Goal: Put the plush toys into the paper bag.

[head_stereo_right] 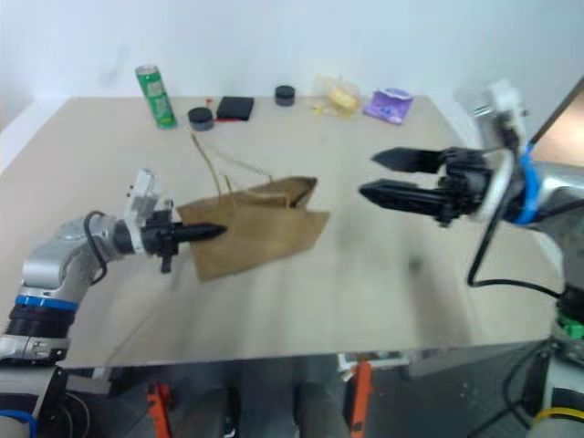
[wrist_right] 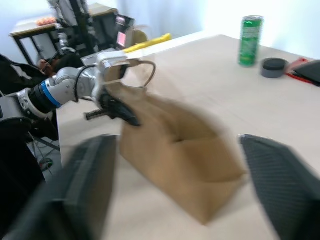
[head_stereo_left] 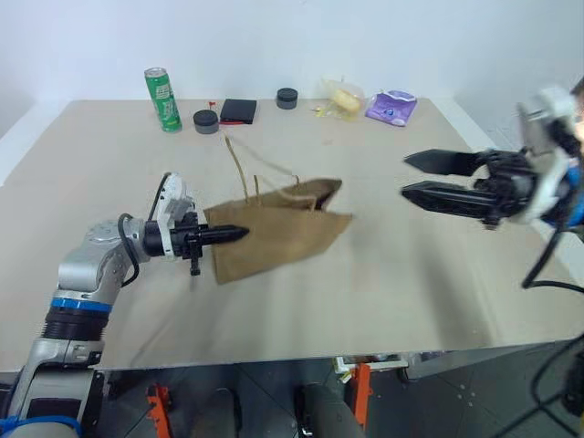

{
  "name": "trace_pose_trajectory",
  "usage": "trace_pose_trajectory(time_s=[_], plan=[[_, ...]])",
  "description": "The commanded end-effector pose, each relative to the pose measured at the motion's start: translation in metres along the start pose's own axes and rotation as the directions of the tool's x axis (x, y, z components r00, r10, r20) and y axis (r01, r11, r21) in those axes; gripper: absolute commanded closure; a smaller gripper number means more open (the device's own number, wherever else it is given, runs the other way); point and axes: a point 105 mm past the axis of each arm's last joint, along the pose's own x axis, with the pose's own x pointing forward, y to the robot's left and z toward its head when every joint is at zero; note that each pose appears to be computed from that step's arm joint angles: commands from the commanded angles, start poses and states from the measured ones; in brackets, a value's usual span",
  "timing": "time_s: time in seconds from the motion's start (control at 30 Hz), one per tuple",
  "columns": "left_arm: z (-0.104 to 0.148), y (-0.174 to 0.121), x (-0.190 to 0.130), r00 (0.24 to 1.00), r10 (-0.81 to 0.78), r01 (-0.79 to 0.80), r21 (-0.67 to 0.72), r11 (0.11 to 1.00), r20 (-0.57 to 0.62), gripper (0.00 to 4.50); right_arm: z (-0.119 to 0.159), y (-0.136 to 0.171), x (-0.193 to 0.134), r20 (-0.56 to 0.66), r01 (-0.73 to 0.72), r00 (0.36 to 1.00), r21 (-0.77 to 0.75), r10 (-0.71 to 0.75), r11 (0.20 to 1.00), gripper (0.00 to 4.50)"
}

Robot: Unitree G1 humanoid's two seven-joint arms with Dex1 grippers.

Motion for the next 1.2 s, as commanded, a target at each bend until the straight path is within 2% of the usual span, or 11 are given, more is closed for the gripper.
trace_pose_trajectory(time_s=[0.03,0.13,0.3,0.47,0.77,0.87,0.9,0.93,1.1,1.13,1.2], plan=[[-0.006,-0.011,-0.002,0.994,-0.088,0.089,0.012,0.996,-0.066,4.5,0.001,0.005,-0.008,-0.072,-0.048,0.996,-0.057,0.044,0.997,0.11],[-0.007,-0.008,0.001,0.994,-0.092,0.093,0.011,0.996,-0.067,4.5,0.001,0.003,-0.006,-0.079,-0.055,0.996,-0.063,0.05,0.997,0.11],[0.022,0.003,0.003,0.996,-0.067,0.067,-0.003,0.998,0.066,4.5,0.001,0.004,0.003,-0.082,-0.065,0.995,-0.074,0.059,0.995,0.11],[0.047,-0.001,-0.003,0.983,-0.089,0.095,-0.03,0.995,0.159,4.5,0.0,0.003,0.004,-0.088,-0.064,0.994,-0.076,0.057,0.995,0.11],[-0.005,-0.01,-0.005,0.992,-0.12,0.117,-0.072,0.991,-0.043,4.5,-0.002,0.007,0.007,-0.101,-0.087,0.992,-0.073,0.08,0.993,0.11],[-0.009,-0.007,-0.005,0.992,-0.109,0.106,-0.06,0.993,-0.056,3.63,-0.003,0.008,0.008,-0.104,-0.095,0.991,-0.071,0.087,0.993,0.0],[-0.008,-0.006,-0.004,0.993,-0.105,0.102,-0.056,0.993,-0.053,3.46,-0.003,0.008,0.008,-0.105,-0.096,0.991,-0.071,0.088,0.993,0.0],[-0.007,-0.006,-0.004,0.993,-0.106,0.104,-0.054,0.993,-0.049,2.76,-0.003,0.008,0.009,-0.105,-0.096,0.991,-0.071,0.089,0.993,0.0],[0.005,-0.008,-0.008,0.995,-0.101,0.1,-0.034,0.994,-0.02,0.38,-0.004,0.01,0.011,-0.101,-0.1,0.99,-0.066,0.093,0.993,0.0],[0.01,-0.01,-0.01,0.995,-0.098,0.098,-0.029,0.995,-0.018,0.03,-0.005,0.01,0.01,-0.1,-0.097,0.991,-0.061,0.091,0.993,0.0],[0.023,-0.016,-0.016,0.997,-0.083,0.083,-0.02,0.996,-0.004,0.03,-0.007,0.01,0.008,-0.092,-0.082,0.993,-0.044,0.078,0.996,0.0]])
